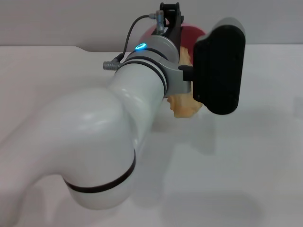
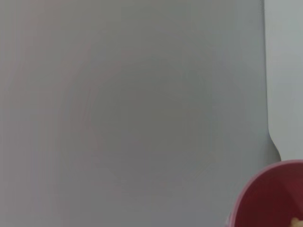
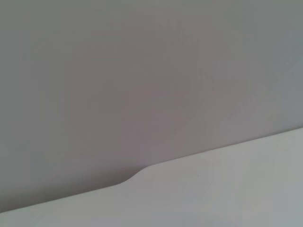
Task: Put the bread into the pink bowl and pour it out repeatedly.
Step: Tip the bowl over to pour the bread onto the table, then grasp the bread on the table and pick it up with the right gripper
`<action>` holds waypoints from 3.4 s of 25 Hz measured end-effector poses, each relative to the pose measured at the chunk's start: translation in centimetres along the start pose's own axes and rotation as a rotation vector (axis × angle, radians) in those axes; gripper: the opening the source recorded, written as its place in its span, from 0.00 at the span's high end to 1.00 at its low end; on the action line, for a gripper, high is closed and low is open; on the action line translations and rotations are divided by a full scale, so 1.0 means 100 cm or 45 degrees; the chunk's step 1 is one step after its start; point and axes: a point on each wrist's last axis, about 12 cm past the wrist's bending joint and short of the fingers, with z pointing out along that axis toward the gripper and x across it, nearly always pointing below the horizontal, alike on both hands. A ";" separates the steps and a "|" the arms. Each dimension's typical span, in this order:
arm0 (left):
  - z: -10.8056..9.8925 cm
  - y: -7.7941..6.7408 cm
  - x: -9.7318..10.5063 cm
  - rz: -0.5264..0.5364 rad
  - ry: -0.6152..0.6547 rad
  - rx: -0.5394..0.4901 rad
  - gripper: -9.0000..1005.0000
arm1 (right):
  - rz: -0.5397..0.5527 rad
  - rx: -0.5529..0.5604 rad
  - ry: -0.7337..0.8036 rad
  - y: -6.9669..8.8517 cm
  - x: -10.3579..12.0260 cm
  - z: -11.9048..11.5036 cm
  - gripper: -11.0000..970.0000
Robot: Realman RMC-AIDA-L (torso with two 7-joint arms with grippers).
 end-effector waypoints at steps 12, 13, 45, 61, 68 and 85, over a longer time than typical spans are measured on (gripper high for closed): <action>-0.005 -0.026 -0.008 0.355 -0.057 0.048 0.92 | -0.002 0.001 0.020 0.000 0.004 0.002 0.97; -0.006 -0.027 -0.009 0.365 -0.068 0.040 0.92 | -0.004 -0.001 0.021 0.000 0.004 0.002 0.97; -0.006 0.011 -0.001 -0.205 -0.007 -0.033 0.92 | -0.011 -0.031 0.087 0.002 0.011 0.009 0.93; 0.002 0.038 0.102 -1.273 0.647 0.371 0.91 | -0.230 -0.296 0.289 0.070 0.014 0.030 0.76; 0.003 0.042 0.134 -1.410 0.780 0.353 0.91 | -0.366 -0.473 0.471 0.122 0.052 0.049 0.60; 0.011 0.039 0.139 -1.387 0.770 0.351 0.91 | -0.383 -0.505 0.624 0.142 0.084 0.076 0.38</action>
